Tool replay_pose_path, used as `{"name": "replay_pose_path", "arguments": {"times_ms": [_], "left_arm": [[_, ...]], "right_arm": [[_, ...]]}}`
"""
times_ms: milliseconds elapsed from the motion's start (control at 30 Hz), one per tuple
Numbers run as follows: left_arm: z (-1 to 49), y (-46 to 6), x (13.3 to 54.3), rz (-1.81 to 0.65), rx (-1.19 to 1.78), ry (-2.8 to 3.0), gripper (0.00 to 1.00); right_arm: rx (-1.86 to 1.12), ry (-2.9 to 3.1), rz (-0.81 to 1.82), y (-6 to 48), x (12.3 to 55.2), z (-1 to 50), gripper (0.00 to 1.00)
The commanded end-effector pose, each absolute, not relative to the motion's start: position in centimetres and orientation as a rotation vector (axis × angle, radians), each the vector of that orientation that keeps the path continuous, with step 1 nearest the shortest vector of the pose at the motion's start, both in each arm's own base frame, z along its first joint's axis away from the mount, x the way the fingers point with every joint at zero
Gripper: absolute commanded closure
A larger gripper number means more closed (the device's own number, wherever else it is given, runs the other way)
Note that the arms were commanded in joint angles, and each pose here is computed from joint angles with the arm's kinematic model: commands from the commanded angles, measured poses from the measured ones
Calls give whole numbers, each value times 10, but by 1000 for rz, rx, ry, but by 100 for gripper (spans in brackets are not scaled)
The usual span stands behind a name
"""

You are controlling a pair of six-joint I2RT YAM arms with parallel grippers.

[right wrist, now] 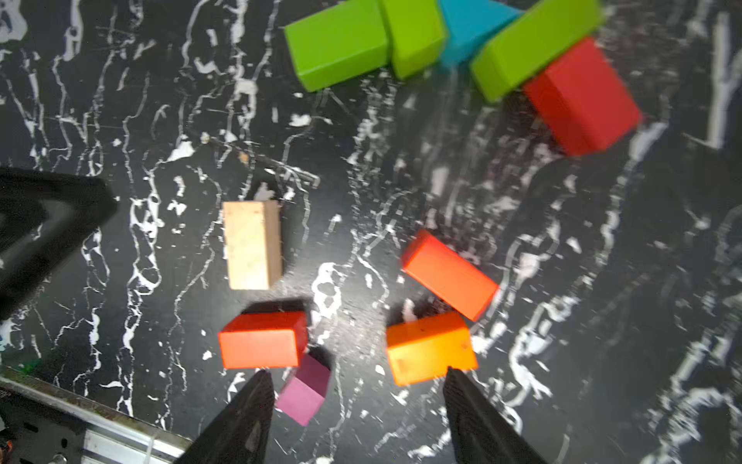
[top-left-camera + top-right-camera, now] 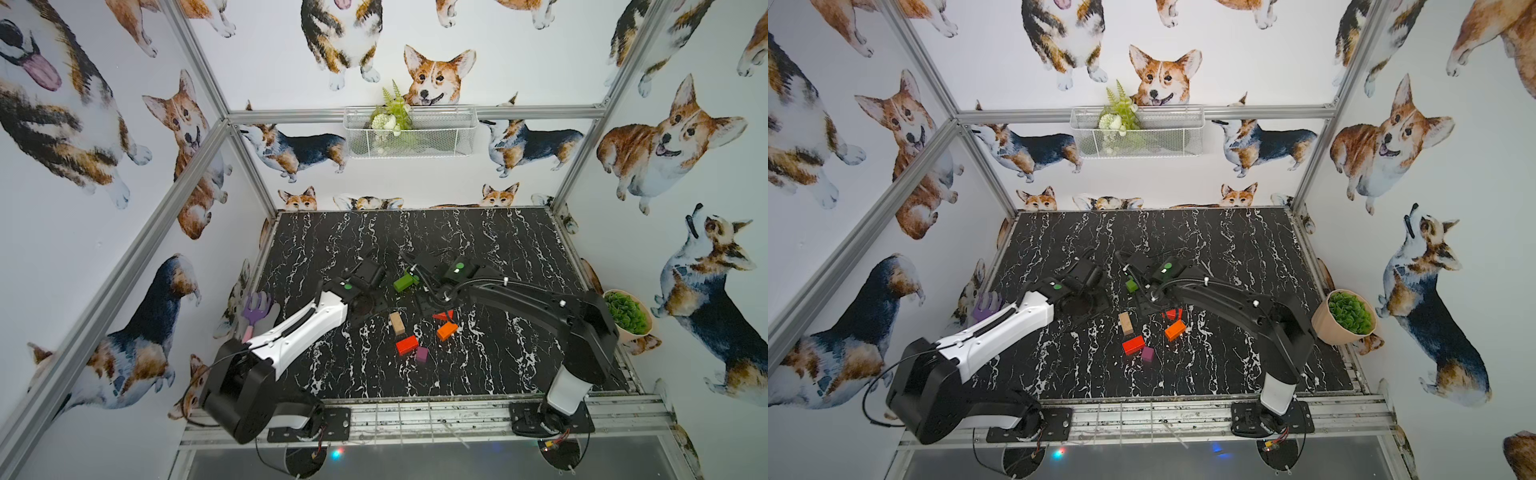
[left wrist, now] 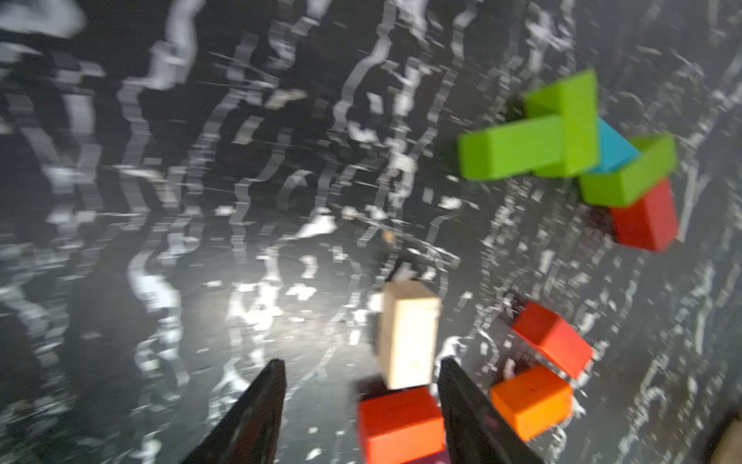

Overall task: Assemble a heart with building blocks
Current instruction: Pick up the building block from the center of the board.

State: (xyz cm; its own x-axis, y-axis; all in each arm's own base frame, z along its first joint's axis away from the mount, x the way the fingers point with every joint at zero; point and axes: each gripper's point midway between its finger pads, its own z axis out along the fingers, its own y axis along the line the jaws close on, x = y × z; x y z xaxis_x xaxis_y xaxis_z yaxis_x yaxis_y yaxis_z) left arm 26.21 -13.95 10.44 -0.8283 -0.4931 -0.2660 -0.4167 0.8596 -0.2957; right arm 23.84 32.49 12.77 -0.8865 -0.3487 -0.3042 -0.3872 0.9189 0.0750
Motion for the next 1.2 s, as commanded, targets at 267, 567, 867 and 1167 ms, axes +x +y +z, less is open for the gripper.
{"name": "replay_pose_path", "arguments": {"times_ms": [267,567,867,1167], "left_arm": [[80,-60,223,-327,-820,2704,41],[77,-68,227,-381,-799,2717,42],[75,-71,233,-395,-784,2724,43],[80,-79,249,-450,-774,2701,44]], "right_arm": [[-695,2895,110,382,224,61,36],[-772,2926,45,391,220,37,36],[-876,2864,-23,382,236,45,80],[-940,2850,5,336,269,58,90]]}}
